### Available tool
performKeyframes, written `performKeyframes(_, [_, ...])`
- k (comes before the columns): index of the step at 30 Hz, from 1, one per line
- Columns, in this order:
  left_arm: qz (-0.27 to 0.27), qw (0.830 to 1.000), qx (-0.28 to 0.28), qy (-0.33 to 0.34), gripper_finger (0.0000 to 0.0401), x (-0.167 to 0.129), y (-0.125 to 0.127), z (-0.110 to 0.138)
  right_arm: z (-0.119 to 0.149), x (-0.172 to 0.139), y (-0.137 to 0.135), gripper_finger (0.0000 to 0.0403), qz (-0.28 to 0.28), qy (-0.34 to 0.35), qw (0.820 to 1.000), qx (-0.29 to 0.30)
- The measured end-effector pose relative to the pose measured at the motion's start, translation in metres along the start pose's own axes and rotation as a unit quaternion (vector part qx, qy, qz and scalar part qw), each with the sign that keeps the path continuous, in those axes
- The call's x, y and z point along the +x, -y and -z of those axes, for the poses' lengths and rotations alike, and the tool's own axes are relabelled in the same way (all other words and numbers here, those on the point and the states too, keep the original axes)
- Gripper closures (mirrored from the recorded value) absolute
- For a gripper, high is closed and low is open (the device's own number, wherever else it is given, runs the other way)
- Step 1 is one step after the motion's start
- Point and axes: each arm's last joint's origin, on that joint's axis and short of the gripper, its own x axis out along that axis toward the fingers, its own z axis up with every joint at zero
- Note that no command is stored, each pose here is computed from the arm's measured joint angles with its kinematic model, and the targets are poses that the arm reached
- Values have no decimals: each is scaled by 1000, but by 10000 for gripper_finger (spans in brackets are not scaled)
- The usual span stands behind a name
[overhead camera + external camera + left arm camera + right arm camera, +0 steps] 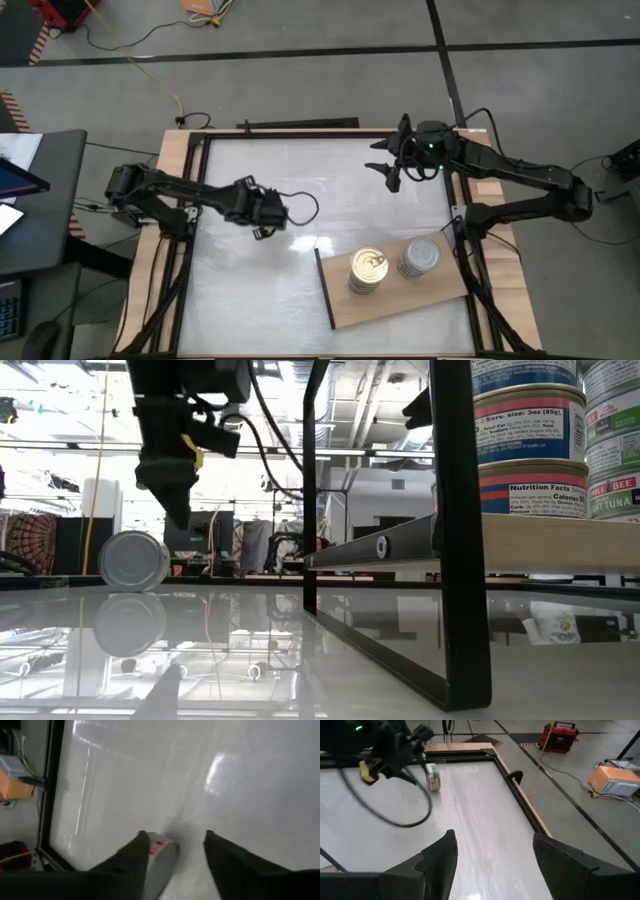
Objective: Stack canned seafood by type on shelf
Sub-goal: Stack the green tuna can on top of the green tuna can on the shelf
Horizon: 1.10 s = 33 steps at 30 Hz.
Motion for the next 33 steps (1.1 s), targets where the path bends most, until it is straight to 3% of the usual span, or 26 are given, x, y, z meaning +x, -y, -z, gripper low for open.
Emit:
performKeyframes(4, [8, 1000, 12, -28, 152, 12, -18, -5, 2, 0, 0, 117, 0, -8, 1000, -3])
performKeyframes(7, [48, 997, 19, -58, 117, 21, -31, -7, 3, 0, 0, 117, -1, -14, 1000, -3])
performKeyframes(11, [96, 989, 33, -106, 105, 31, -45, -5, 4, 0, 0, 117, -2, -19, 1000, -3])
performKeyframes(16, [84, 978, 88, -171, 105, 41, -57, 3, 4, 0, 0, 117, -2, -19, 1000, -3])
performKeyframes(25, [99, 958, 147, -227, 146, 62, -50, 30, 3, 0, -7, 117, -16, -16, 1000, -5])
performKeyframes(33, [96, 953, 157, -242, 276, 64, -49, 35, 2, 0, -9, 117, -20, -15, 1000, -1])
